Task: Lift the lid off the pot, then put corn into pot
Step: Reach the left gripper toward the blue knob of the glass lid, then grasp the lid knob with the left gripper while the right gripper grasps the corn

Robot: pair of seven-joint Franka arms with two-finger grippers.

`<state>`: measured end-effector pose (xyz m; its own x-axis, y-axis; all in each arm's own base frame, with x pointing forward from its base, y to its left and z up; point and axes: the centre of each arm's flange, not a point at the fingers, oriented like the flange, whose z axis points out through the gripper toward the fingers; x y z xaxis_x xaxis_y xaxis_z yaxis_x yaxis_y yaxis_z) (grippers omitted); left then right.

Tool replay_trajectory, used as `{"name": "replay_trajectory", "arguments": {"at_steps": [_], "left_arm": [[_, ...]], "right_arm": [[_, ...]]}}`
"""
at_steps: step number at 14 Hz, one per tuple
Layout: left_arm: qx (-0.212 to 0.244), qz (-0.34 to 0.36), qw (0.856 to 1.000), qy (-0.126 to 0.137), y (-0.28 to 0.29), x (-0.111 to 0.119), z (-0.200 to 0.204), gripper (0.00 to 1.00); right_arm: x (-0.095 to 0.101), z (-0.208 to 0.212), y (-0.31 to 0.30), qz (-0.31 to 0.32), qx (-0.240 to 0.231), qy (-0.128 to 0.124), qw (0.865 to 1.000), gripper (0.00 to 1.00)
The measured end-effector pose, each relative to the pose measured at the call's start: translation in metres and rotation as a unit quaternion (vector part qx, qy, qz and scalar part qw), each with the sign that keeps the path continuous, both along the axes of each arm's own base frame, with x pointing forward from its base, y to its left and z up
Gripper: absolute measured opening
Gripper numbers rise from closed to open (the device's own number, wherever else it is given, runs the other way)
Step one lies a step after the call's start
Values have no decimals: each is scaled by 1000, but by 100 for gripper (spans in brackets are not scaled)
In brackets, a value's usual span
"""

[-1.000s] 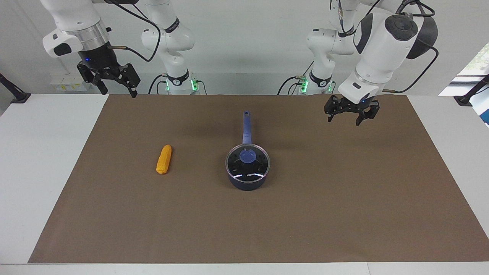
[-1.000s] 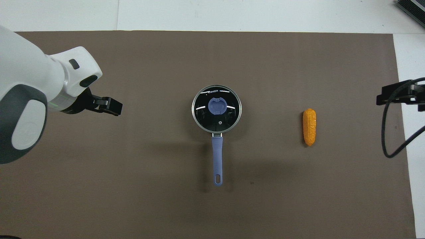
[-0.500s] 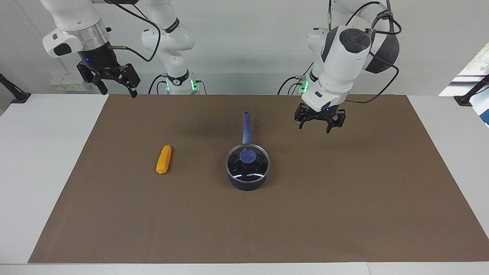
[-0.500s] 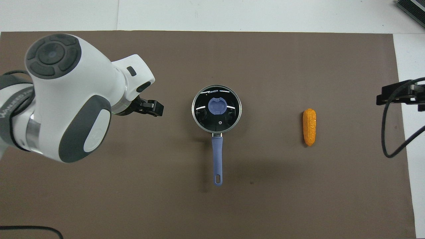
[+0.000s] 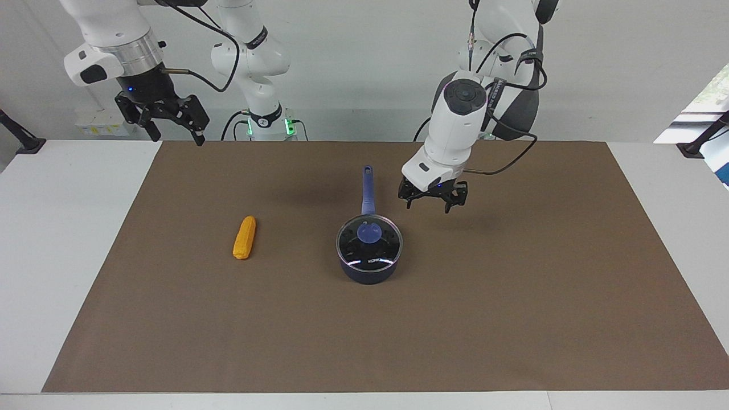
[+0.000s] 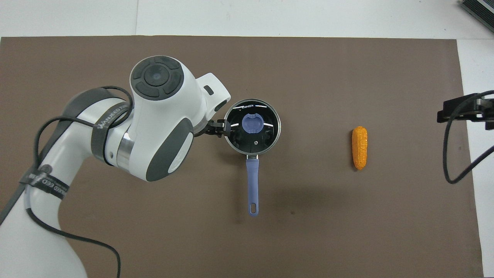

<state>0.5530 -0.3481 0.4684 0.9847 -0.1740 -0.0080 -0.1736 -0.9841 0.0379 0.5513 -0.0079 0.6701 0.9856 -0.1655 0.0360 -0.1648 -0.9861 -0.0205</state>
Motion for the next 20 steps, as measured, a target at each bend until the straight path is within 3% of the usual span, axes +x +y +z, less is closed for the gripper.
{"name": "replay_trajectory", "arguments": {"at_steps": [6,11,16,20], "left_arm": [[-27,75,996,-35,-53,12,-3,100],[-43,85,994,-50,-77,9,-11,100],[-71,84,991,-81,-94,12,-24,100],[-64,79,992,-71,-103,0,-46,100]], "right_arm": [[7,-23,-1,-1,0,-11,1000,100],[5,-33,-1,-2,0,-3,1000,100],[14,-91,-2,-3,0,-1,1000,100],[23,-157,0,-2,0,-2,1000,100]]}}
